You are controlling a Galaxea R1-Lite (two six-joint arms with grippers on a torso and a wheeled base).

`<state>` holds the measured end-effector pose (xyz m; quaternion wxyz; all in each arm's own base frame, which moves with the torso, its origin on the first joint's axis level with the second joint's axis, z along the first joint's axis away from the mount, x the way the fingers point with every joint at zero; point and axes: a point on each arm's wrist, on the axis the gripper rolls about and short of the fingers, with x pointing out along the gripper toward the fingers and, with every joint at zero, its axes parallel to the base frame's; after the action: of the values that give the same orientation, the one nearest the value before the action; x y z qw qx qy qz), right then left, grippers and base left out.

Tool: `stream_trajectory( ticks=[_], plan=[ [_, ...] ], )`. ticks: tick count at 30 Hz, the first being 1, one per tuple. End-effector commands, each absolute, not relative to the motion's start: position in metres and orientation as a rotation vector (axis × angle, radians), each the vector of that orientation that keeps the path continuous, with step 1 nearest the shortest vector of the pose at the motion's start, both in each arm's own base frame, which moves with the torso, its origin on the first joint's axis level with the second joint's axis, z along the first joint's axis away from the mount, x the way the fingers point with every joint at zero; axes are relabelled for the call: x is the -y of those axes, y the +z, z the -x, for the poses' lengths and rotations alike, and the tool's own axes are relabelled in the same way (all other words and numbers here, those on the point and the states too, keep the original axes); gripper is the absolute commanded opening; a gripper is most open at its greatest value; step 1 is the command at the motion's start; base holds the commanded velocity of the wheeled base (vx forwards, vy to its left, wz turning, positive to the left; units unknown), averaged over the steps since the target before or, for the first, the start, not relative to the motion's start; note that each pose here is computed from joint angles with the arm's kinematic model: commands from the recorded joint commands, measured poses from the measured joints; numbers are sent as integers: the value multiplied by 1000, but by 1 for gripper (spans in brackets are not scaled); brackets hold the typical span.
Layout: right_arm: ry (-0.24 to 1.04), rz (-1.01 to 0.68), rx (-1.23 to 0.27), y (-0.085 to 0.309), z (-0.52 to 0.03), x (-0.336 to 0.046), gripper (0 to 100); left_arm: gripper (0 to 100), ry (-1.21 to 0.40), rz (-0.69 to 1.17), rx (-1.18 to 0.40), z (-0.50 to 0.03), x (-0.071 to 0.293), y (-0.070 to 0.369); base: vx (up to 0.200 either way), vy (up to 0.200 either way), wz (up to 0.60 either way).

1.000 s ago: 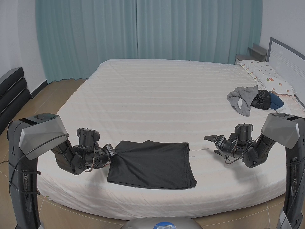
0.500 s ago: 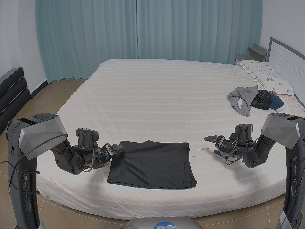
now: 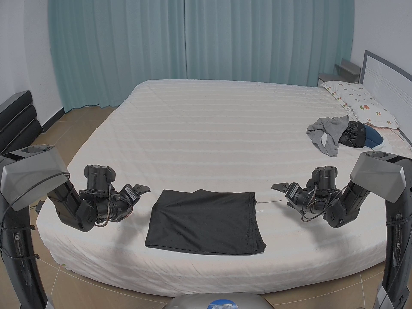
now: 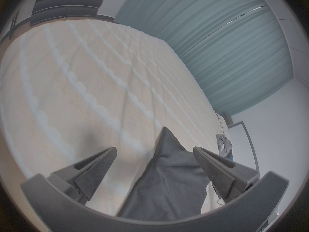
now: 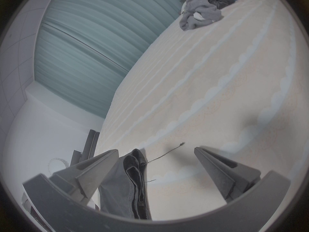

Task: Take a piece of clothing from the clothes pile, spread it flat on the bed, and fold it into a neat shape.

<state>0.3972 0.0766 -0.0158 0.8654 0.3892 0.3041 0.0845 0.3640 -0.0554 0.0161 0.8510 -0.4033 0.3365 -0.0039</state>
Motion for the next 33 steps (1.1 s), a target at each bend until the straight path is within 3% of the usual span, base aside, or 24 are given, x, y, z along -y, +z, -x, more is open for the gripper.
stream_trajectory(
  ticks=[1, 9, 19, 33],
  plan=[
    [183, -793, -597, 2, -393, -81, 100, 100, 28, 843, -653, -354, 51, 34, 0, 0, 0],
    [177, -739, -510, 41, -372, -79, 100, 100, 40, 828, -511, -329, 48, 85, 0, 0, 0],
    [163, -587, -266, 123, -297, -52, 100, 100, -59, 801, -323, -241, 37, 157, 0, 0, 0],
    [195, -456, -82, 165, -179, -26, 100, 100, -16, 477, 7, -131, 16, 193, 0, 0, 0]
  ],
)
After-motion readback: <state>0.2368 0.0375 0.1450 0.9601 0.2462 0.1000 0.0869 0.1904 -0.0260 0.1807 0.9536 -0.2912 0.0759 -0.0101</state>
